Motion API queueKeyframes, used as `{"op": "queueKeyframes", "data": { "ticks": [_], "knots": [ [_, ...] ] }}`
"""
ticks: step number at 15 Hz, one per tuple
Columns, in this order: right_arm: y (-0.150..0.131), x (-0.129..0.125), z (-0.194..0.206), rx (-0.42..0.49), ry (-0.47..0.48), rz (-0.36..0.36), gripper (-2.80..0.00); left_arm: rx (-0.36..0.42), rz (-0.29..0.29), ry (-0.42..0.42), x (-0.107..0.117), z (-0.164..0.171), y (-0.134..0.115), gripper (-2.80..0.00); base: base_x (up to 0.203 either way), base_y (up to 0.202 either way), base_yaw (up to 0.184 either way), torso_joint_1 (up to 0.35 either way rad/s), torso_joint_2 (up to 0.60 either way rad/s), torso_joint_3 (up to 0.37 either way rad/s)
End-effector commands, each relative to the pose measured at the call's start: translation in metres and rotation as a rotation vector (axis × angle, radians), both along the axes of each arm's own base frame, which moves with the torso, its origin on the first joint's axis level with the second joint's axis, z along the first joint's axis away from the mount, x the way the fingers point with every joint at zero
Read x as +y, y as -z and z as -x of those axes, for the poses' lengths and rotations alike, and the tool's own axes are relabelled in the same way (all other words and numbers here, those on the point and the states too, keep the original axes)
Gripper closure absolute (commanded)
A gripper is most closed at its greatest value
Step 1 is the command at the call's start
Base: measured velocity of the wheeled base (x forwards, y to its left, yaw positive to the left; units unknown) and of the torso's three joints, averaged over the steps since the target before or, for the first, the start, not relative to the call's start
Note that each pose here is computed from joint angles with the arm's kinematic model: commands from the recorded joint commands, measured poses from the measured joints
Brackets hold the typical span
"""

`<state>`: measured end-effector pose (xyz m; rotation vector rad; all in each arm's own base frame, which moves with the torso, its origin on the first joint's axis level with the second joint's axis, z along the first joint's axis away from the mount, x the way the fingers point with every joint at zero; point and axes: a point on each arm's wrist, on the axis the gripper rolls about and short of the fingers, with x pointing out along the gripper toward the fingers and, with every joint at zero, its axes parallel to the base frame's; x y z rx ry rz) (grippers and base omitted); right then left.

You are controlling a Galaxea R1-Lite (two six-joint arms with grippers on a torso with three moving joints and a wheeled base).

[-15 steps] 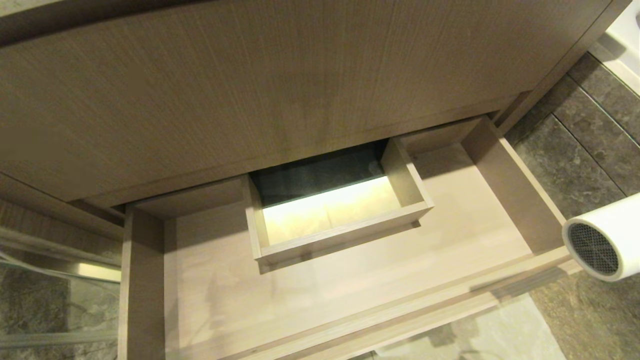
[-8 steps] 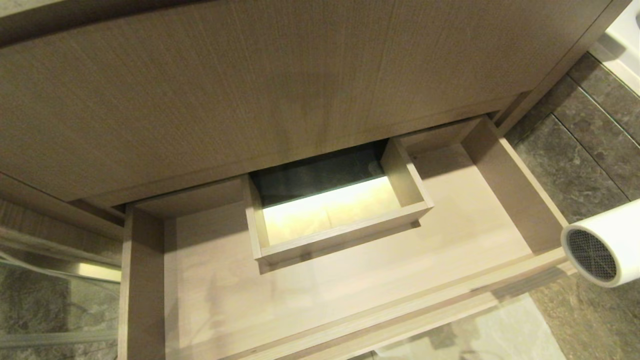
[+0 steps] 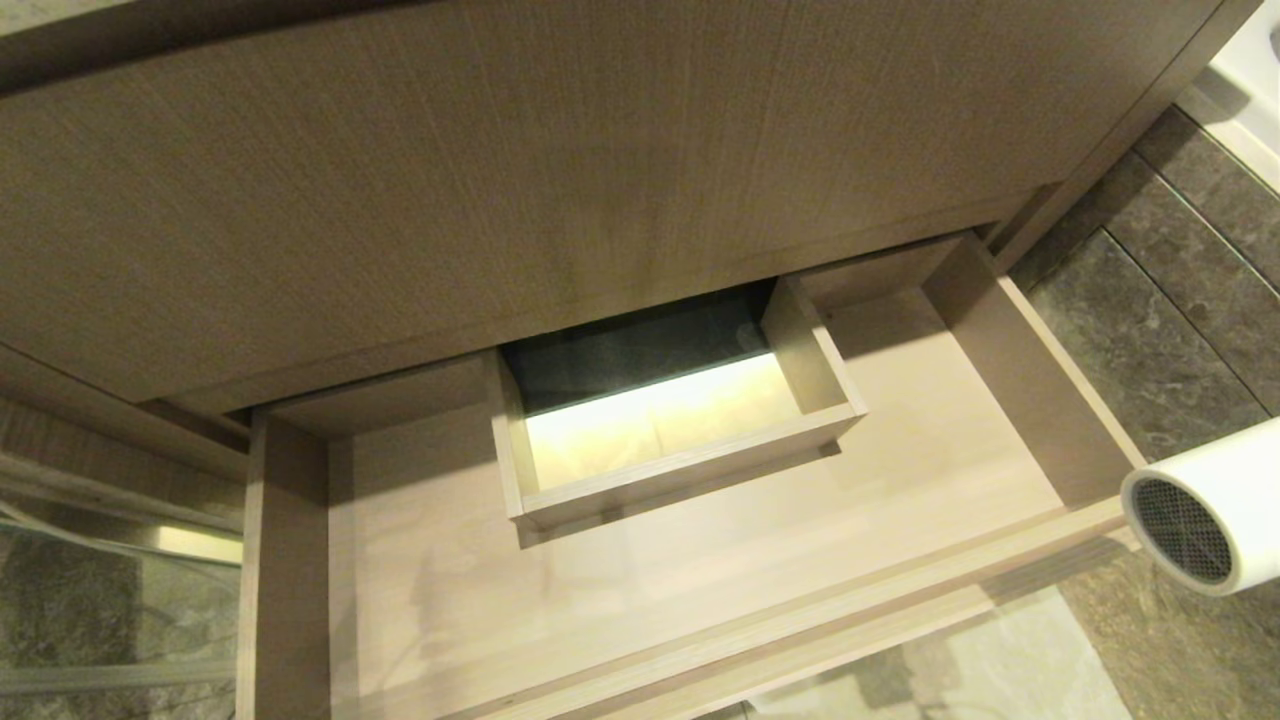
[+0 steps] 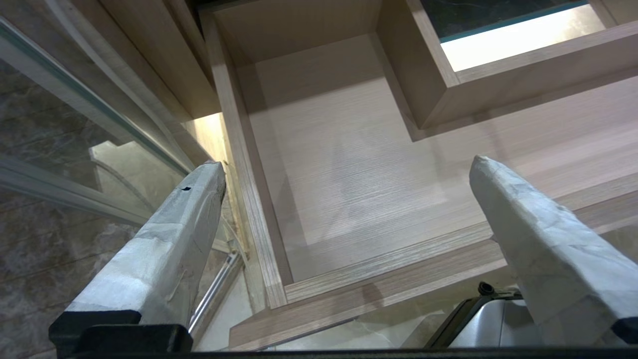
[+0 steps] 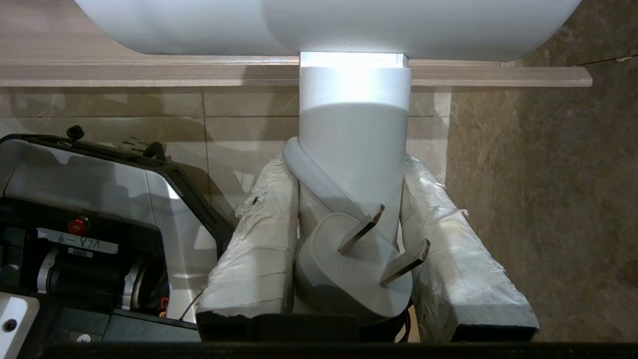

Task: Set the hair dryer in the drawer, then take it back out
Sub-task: Put it into the drawer

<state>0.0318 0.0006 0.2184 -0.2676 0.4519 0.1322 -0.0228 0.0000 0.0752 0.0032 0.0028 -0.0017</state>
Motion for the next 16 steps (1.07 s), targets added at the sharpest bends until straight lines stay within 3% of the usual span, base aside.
{"op": "queueKeyframes", "data": {
  "ticks": [1,8,16],
  "knots": [
    [0.0004,0.0,0.0003,0.002,-0.002,0.001,0.0,0.0,0.0,0.0,0.0,0.0,0.0,-2.8,0.0,0.0,0.0,0.0,0.0,0.0],
    [0.0018,0.0002,0.002,0.003,-0.009,0.009,0.0,0.0,0.0,0.0,0.0,0.0,0.0,-2.8,0.0,0.0,-0.008,0.0,0.0,0.001],
    [0.0032,0.0002,0.0021,0.006,-0.011,0.015,0.0,0.0,0.0,0.0,0.0,0.0,0.0,-2.8,0.0,0.008,-0.172,0.003,0.0,0.001]
  ]
}}
